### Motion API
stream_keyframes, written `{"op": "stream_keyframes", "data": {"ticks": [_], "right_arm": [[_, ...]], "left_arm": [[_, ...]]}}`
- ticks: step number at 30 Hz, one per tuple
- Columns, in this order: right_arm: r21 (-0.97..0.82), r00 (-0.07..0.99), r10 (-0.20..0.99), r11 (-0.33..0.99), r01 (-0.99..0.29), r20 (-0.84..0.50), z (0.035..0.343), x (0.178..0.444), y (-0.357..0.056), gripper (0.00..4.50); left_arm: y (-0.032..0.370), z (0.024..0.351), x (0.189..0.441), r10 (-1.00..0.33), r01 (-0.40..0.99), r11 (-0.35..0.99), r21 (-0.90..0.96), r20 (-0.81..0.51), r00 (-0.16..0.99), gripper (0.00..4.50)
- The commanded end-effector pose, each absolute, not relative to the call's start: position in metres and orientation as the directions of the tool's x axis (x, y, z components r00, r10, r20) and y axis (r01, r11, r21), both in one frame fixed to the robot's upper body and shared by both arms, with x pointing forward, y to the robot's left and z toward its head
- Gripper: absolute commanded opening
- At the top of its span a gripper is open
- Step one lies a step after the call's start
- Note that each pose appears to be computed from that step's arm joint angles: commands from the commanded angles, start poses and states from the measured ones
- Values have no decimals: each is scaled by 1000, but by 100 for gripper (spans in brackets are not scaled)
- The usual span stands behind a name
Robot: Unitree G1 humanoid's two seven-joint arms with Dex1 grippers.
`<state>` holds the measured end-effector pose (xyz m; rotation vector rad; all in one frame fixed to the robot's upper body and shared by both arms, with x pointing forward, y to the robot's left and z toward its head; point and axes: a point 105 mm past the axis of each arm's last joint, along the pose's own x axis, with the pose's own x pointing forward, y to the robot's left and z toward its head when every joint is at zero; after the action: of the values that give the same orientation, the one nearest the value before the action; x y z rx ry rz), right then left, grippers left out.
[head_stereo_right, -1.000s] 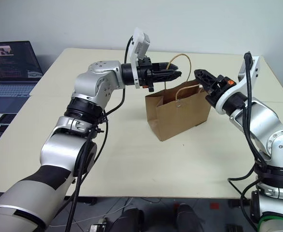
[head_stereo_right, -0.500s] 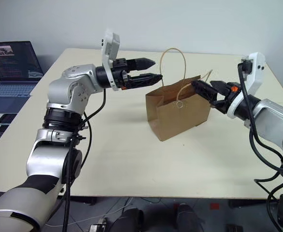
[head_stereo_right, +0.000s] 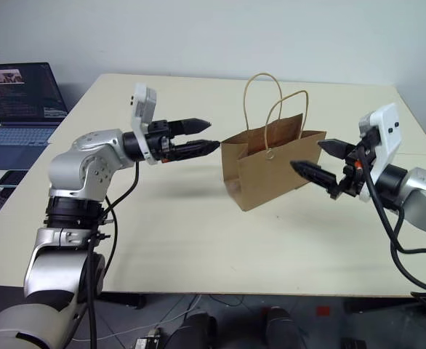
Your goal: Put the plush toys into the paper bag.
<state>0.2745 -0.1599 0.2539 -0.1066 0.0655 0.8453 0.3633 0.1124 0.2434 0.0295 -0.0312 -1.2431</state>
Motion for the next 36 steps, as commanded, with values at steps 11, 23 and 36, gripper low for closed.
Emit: {"op": "stream_keyframes", "data": {"ticks": [11, 23, 36], "right_arm": [[-233, 646, 750, 609, -758, -142, 263, 265, -161, 450], [-219, 632, 760, 597, -772, -151, 261, 261, -158, 450], [-212, 628, 764, 596, -775, -150, 260, 264, -154, 450]], "left_arm": [[94, 218, 379, -937, 936, 349, 40, 40, 347, 420], [80, 212, 377, -970, 971, 240, 7, 40, 240, 420], [65, 203, 379, -962, 960, 271, 64, 1, 272, 420]]}}
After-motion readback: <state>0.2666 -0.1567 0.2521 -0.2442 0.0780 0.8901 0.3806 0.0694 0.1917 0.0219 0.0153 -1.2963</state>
